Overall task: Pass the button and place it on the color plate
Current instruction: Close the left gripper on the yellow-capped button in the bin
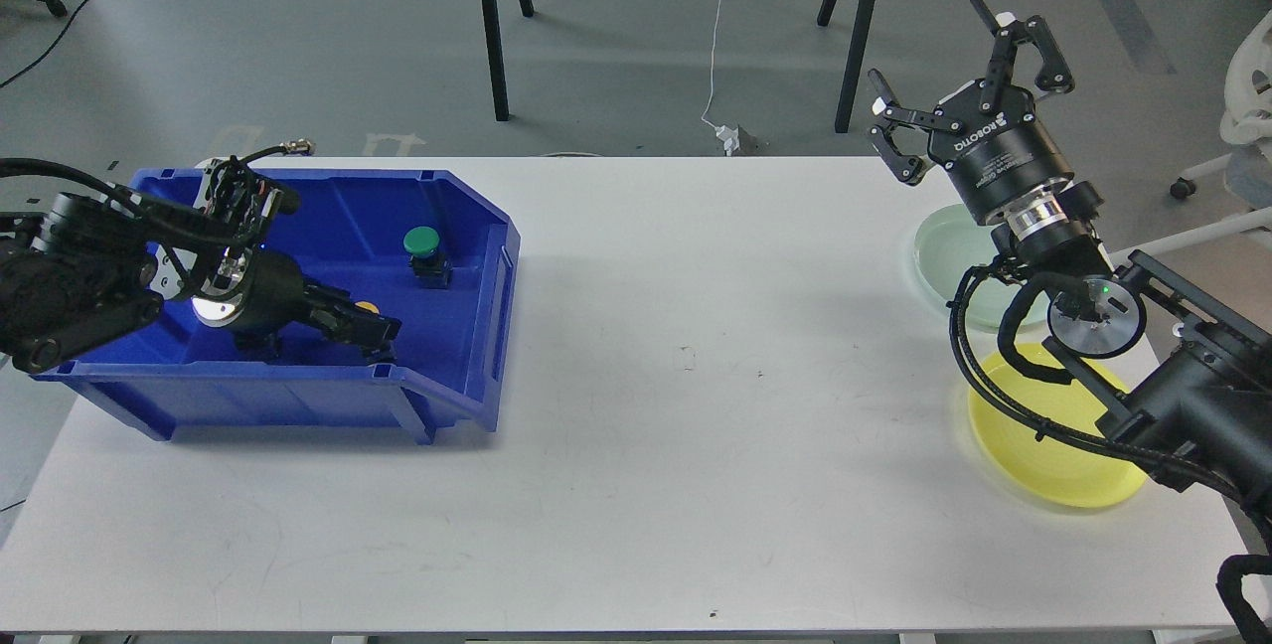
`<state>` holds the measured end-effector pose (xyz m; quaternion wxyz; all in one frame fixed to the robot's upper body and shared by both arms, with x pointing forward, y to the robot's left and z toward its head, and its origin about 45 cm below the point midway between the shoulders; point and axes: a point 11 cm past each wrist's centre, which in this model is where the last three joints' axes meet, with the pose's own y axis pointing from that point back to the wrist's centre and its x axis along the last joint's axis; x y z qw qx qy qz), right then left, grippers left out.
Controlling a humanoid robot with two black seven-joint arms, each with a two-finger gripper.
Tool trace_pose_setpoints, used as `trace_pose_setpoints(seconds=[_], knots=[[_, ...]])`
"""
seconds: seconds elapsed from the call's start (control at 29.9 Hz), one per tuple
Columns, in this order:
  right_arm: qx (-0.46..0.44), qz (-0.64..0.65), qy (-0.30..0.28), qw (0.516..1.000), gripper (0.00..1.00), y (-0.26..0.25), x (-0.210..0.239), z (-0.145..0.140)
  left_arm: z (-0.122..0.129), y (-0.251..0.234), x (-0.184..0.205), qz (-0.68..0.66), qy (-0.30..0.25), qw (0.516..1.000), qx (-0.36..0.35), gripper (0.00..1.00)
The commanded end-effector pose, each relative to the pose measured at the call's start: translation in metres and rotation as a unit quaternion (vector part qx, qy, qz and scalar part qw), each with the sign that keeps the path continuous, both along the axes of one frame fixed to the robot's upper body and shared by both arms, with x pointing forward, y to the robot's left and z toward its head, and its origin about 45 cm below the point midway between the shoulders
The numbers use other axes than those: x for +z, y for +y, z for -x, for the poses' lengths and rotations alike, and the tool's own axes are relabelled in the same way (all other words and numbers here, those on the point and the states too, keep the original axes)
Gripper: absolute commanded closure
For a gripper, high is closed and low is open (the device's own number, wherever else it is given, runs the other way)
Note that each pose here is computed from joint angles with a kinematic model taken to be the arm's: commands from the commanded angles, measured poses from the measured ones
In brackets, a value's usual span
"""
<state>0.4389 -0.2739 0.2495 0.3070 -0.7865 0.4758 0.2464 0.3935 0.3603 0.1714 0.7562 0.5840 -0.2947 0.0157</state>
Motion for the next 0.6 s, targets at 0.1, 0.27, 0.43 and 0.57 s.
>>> trace_pose_setpoints(seconds=[0.1, 0.27, 0.43, 0.57], knots=[[-0.002, 0.000, 0.003, 1.000, 0.01, -0.0021, -0.0023, 0.0012, 0.0012, 0.0015, -0.0029, 0.000, 0.001, 1.000, 0.003, 0.22], [-0.002, 0.000, 0.003, 1.000, 0.01, -0.0021, -0.0023, 0.0012, 0.0017, 0.0018, -0.0035, 0.000, 0.002, 1.000, 0.003, 0.38], [-0.002, 0.000, 0.003, 1.000, 0.01, -0.0023, -0.0030, 0.0016, 0.0008, 0.0014, -0.0019, 0.001, 0.000, 1.000, 0.003, 0.42], [-0.002, 0.000, 0.003, 1.000, 0.01, -0.0023, -0.0030, 0.0016, 0.0012, 0.0009, -0.0028, 0.001, 0.001, 1.000, 0.002, 0.67]])
